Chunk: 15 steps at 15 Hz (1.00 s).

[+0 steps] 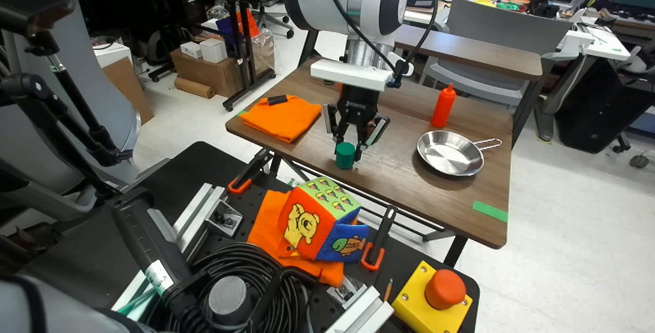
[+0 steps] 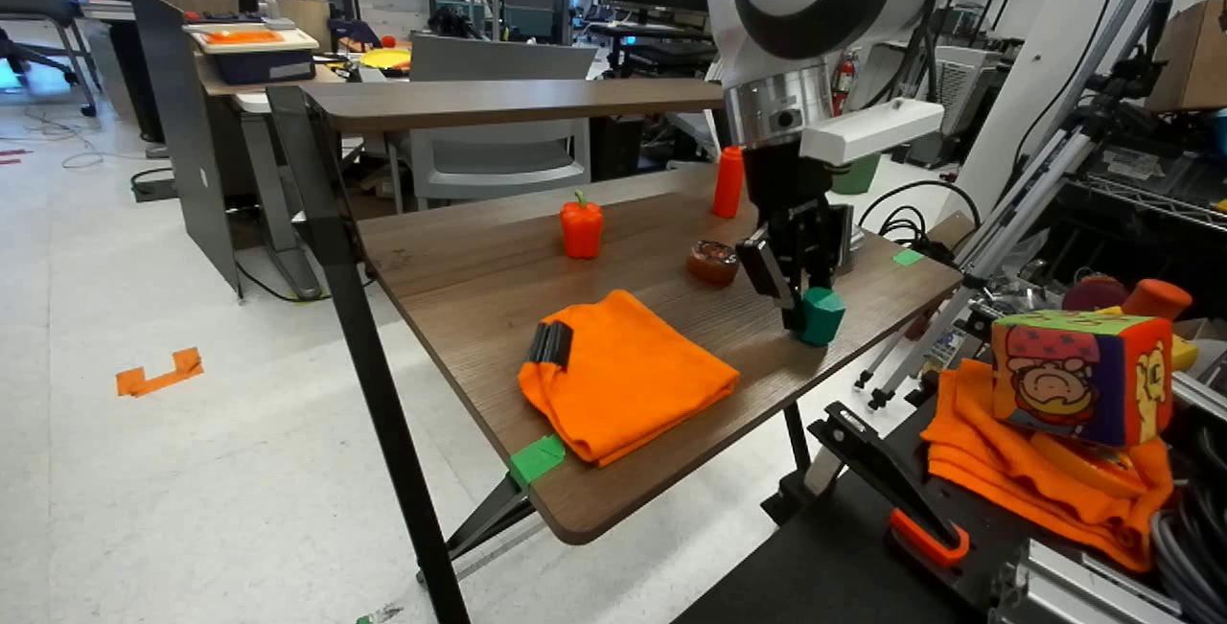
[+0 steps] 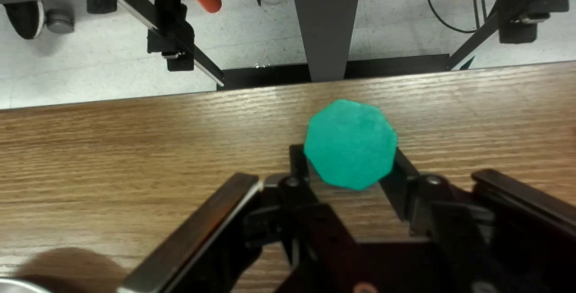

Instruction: Move the green block forward

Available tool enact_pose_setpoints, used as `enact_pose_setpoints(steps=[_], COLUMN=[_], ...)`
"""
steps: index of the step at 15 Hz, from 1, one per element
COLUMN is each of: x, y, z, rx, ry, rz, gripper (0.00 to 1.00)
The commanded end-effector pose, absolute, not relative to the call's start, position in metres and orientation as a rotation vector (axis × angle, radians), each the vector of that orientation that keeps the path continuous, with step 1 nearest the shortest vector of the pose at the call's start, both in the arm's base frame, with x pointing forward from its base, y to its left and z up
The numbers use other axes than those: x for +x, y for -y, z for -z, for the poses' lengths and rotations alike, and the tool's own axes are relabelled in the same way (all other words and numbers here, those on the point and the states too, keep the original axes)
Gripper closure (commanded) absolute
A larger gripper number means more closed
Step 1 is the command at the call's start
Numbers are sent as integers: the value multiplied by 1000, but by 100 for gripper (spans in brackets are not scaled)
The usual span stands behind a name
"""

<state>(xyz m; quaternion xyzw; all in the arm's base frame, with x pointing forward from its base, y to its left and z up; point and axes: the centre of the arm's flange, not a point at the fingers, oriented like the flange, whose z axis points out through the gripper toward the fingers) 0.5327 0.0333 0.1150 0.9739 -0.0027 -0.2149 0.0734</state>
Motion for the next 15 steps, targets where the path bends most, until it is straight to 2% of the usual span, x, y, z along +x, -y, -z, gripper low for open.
enact_pose_setpoints(steps=[1, 6, 15], x=[545, 577, 709], y=[-25, -12, 14], z=[-132, -174, -256], rx=[2933, 2979, 2999], ry=[80, 166, 306], rz=[706, 622, 389], gripper=[81, 81, 81])
